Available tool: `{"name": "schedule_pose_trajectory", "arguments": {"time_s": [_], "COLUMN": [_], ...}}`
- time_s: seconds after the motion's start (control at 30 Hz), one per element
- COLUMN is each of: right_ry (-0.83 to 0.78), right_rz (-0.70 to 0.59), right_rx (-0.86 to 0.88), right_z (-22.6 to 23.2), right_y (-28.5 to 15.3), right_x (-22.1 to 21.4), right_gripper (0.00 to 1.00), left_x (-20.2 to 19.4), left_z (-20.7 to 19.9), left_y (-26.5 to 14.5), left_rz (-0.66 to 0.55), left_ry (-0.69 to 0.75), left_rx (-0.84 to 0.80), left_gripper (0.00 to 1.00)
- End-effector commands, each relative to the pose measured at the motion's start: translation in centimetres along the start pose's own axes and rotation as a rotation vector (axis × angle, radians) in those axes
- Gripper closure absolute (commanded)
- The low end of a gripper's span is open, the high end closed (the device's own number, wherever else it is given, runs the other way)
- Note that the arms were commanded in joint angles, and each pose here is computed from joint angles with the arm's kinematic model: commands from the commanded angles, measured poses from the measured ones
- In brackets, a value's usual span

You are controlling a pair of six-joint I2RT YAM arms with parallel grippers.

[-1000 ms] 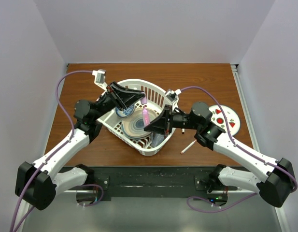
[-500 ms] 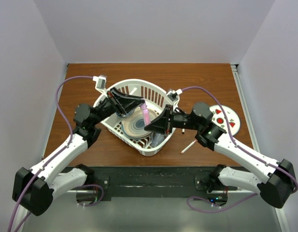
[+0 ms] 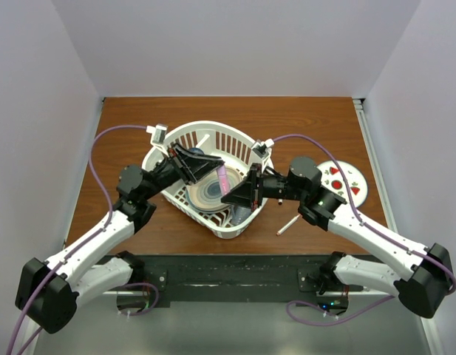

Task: Insert the pens into the pen caps

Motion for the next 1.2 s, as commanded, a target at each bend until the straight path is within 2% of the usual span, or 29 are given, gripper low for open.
{"name": "schedule_pose_trajectory", "arguments": {"time_s": [0.0, 0.2, 0.43, 0.53, 0.73, 1.03, 1.17], "right_ry": [-0.106, -0.137, -0.222, -0.247, -0.276, -0.364, -0.394], "right_rz": [-0.148, -0.205, -0.295, -0.300, -0.304, -0.329, -0.317], "right_rx": [-0.017, -0.029, 0.000, 0.030, 0.069, 0.059, 0.029], "right_z": [2.2, 2.8, 5.7, 6.9, 8.4, 10.2, 10.5], "right_y": [-0.3, -1.0, -1.8, -1.7, -1.4, -1.9, -1.9], "right_x": [3.3, 4.0, 6.3, 7.2, 8.4, 10.1, 10.8], "right_gripper": [1.00, 1.00, 1.00, 1.00, 1.00, 1.00, 1.00], "left_x": [-1.3, -2.7, -5.3, -6.4, -7.8, -10.0, -11.1], "left_z": [-1.3, -1.4, -2.6, -3.9, -5.5, -6.6, -6.6], "left_y": [-0.2, -1.0, -1.9, -2.3, -3.1, -4.5, -4.3], "left_rz": [0.070, 0.101, 0.190, 0.224, 0.254, 0.342, 0.428], "left_ry": [0.012, 0.003, -0.068, -0.117, -0.155, -0.218, -0.219], "left_rx": [-0.044, -0.050, -0.145, -0.220, -0.271, -0.302, -0.273], "left_gripper": [1.00, 1.00, 1.00, 1.00, 1.00, 1.00, 1.00]}}
Point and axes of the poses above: each gripper's point midway between its finger pads, its own y axis out along the fingers, its own z axis along the line the jaws close on, x = y × z, the point moved 6 cm from there along -y, back along the fingers, and after that the axes turned 14 degrees about y, right-handed, at the moved point
